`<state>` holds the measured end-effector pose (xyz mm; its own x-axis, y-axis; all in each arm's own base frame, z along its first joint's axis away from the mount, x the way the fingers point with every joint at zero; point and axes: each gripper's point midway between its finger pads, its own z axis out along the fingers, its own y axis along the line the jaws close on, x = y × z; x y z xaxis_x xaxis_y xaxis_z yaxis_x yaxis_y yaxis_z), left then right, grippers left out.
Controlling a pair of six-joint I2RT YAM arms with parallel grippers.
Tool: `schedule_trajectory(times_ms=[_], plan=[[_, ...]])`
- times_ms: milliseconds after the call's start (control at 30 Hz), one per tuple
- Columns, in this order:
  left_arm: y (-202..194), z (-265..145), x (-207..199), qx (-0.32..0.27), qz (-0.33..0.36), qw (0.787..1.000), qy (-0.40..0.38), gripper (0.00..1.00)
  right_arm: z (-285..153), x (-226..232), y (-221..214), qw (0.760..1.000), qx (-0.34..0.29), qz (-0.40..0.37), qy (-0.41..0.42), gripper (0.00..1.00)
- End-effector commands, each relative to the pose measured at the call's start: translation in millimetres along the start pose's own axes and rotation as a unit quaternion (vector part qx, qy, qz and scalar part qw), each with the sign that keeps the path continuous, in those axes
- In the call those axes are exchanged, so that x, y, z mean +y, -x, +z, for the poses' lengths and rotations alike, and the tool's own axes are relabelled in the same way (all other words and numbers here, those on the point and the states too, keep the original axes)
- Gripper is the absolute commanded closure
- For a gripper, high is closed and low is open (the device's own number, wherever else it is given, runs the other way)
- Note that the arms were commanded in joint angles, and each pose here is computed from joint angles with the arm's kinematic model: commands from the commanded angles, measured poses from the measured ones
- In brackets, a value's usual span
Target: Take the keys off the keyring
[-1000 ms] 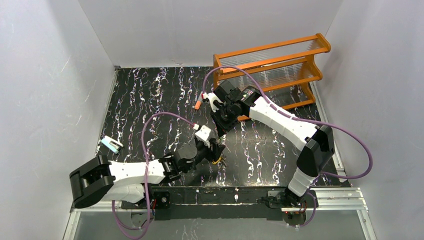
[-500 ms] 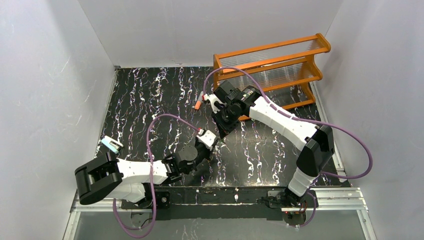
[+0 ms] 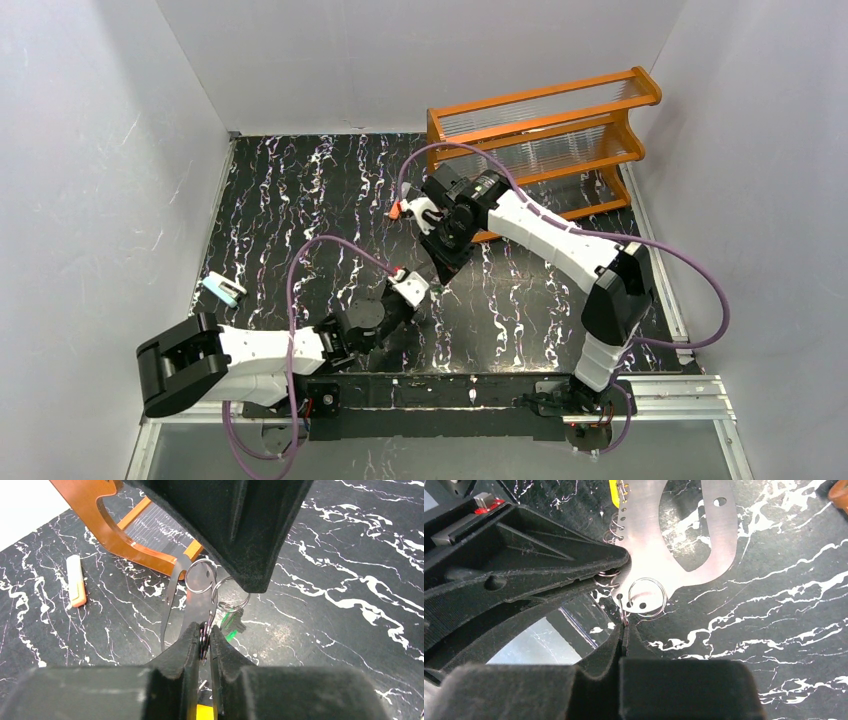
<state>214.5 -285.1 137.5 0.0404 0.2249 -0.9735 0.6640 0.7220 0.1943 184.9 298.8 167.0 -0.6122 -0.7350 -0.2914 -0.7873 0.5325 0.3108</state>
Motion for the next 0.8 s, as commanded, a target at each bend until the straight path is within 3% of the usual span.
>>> schedule_trajectory(times_ms=[0, 233, 467, 767], plan=[[15, -9, 14, -0.034, -0.011, 0.999, 0.022, 0.89, -4, 7, -18, 0.999, 0.045, -0.021, 0.023, 0.99], [21, -25, 2, -0.062, -0.032, 0.997, -0.037, 0.66, 2, 9, -12, 0.997, 0.048, -0.049, 0.046, 0.99], [32, -20, -13, -0.068, -0.052, 0.989, -0.117, 0.58, 7, 10, -15, 0.994, 0.05, -0.071, 0.062, 0.99], [48, -16, -29, -0.081, -0.073, 0.969, -0.223, 0.57, 9, 13, -16, 0.99, 0.031, -0.114, 0.081, 0.99]])
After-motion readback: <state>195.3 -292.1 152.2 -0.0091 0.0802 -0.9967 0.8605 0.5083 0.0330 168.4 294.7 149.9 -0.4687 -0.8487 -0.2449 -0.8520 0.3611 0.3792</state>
